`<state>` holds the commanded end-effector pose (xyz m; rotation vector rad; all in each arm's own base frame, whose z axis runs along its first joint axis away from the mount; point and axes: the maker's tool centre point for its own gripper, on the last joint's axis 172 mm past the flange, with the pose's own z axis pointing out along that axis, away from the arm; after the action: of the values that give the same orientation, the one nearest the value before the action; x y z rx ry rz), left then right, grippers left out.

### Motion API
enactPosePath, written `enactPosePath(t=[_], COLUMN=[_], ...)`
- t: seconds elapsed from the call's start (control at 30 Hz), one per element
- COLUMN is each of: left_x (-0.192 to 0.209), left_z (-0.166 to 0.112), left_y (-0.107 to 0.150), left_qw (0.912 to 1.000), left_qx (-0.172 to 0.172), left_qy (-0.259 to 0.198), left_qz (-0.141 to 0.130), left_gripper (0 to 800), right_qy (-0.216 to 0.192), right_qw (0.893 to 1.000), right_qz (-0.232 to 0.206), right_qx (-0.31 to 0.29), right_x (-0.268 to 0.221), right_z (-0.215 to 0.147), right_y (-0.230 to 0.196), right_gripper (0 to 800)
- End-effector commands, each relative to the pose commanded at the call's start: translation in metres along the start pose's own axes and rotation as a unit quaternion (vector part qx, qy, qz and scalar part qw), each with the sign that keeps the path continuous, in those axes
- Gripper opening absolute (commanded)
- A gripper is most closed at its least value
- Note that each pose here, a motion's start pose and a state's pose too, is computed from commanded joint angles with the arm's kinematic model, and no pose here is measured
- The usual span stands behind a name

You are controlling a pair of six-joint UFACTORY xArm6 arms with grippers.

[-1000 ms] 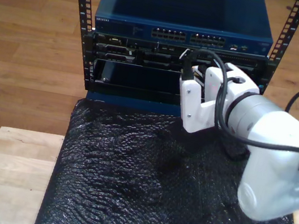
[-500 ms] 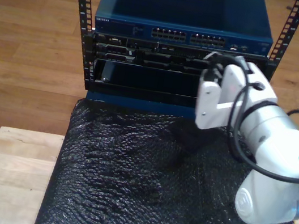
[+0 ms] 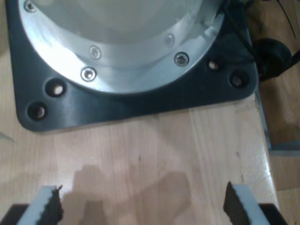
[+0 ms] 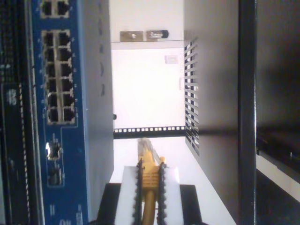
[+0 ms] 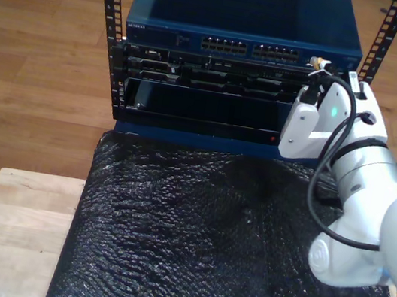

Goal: Grab the cable and plug it in

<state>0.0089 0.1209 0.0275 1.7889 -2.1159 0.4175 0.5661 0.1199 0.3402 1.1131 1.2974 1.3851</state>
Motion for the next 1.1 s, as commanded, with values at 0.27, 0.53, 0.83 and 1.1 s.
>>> enactPosePath(t=[0.27, 0.53, 0.83, 1.1], left_x=[0.0, 0.0, 0.0, 0.0], left_z=[0.0, 0.0, 0.0, 0.0], left_y=[0.0, 0.0, 0.0, 0.0], left_qw=[1.0, 1.0, 1.0, 1.0], left_qx=[0.0, 0.0, 0.0, 0.0], left_qy=[0.0, 0.0, 0.0, 0.0], left_qz=[0.0, 0.0, 0.0, 0.0], left_gripper=[800, 800, 800, 800], right_qy=[-0.011, -0.048, -0.098, -0.137], right_qw=[1.0, 0.998, 0.994, 0.987], right_qz=[0.006, -0.004, -0.027, -0.035], right_qx=[-0.001, -0.027, -0.051, -0.077], right_x=[0.004, 0.0, -0.003, 0.003], right_z=[0.002, 0.017, 0.038, 0.048], right_y=[-0.021, -0.03, -0.035, -0.041], right_gripper=[0, 0, 0, 0])
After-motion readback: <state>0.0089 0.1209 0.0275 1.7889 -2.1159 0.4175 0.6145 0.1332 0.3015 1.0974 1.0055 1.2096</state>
